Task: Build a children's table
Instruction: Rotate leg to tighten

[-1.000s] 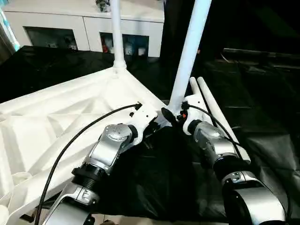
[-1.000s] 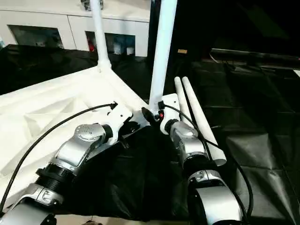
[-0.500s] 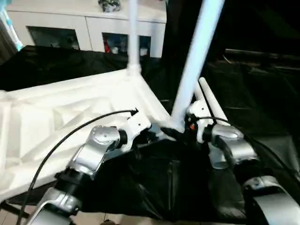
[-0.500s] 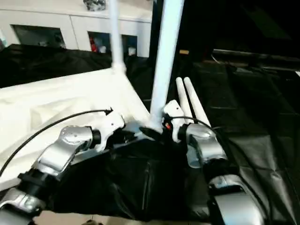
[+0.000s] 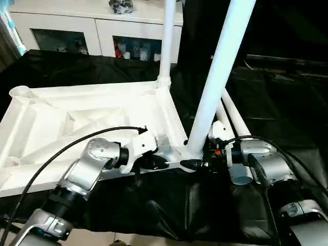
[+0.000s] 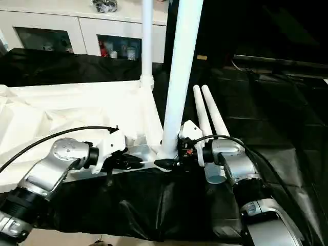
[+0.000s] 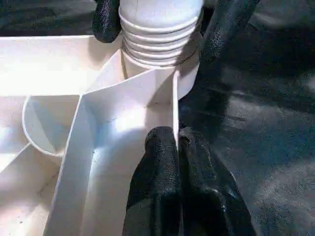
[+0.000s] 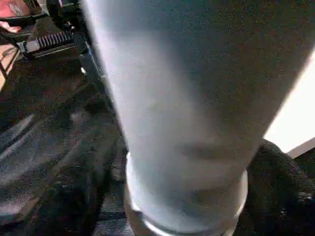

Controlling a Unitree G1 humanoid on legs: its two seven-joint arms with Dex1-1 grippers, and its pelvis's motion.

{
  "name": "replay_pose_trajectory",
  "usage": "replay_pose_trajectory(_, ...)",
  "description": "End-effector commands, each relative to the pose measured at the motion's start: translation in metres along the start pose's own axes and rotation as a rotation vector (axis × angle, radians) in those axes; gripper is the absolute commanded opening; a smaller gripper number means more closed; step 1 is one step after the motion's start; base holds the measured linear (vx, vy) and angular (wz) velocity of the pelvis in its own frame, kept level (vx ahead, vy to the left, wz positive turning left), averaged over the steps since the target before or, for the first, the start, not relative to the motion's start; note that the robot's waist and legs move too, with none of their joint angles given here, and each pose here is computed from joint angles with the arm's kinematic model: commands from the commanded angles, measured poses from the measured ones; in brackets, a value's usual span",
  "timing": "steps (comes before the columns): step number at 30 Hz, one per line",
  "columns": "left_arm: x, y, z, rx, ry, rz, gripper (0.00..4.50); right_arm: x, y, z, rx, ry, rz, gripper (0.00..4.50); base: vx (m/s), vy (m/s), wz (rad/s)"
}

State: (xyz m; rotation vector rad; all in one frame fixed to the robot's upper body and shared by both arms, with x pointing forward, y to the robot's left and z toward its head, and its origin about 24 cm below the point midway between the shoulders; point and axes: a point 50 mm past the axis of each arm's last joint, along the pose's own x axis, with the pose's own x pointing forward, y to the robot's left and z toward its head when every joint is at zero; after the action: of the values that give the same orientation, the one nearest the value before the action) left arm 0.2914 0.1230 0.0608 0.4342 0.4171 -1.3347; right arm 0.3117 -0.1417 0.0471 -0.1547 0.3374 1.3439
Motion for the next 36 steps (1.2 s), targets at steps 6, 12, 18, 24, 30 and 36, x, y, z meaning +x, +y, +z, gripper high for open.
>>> replay_pose_trajectory(6, 0.01, -0.007, 0.006, 0.009, -0.039, -0.04, 0.0, 0.014, 0.011, -0.003, 0.017, 0.005, 0.086, 2.95, 0.0, 0.0, 0.0)
replay_pose_trajectory(12, 0.018, 0.022, 0.017, -0.074, -0.077, 0.274, 0.0, 0.033, -0.005, -0.006, 0.083, -0.031, -0.21, 2.7, 0.0, 0.0, 0.0)
replay_pose_trajectory(18, 0.029, 0.039, 0.034, -0.167, -0.112, 0.496, 0.0, 0.06, -0.023, 0.004, 0.237, -0.107, -0.567, 2.68, 0.0, 0.0, 0.0)
replay_pose_trajectory(24, 0.046, 0.044, 0.045, -0.183, -0.129, 0.583, 0.0, 0.082, -0.022, 0.016, 0.233, -0.146, -0.678, 2.68, 0.0, 0.0, 0.0)
replay_pose_trajectory(30, 0.048, 0.036, 0.049, -0.115, -0.163, 0.488, 0.0, 0.076, -0.022, 0.019, 0.187, -0.177, -0.636, 3.47, 0.0, 0.0, 0.0)
replay_pose_trajectory(36, 0.042, 0.021, 0.044, -0.036, -0.189, 0.305, 0.0, 0.05, -0.027, 0.012, 0.093, -0.139, -0.557, 3.75, 0.0, 0.0, 0.0)
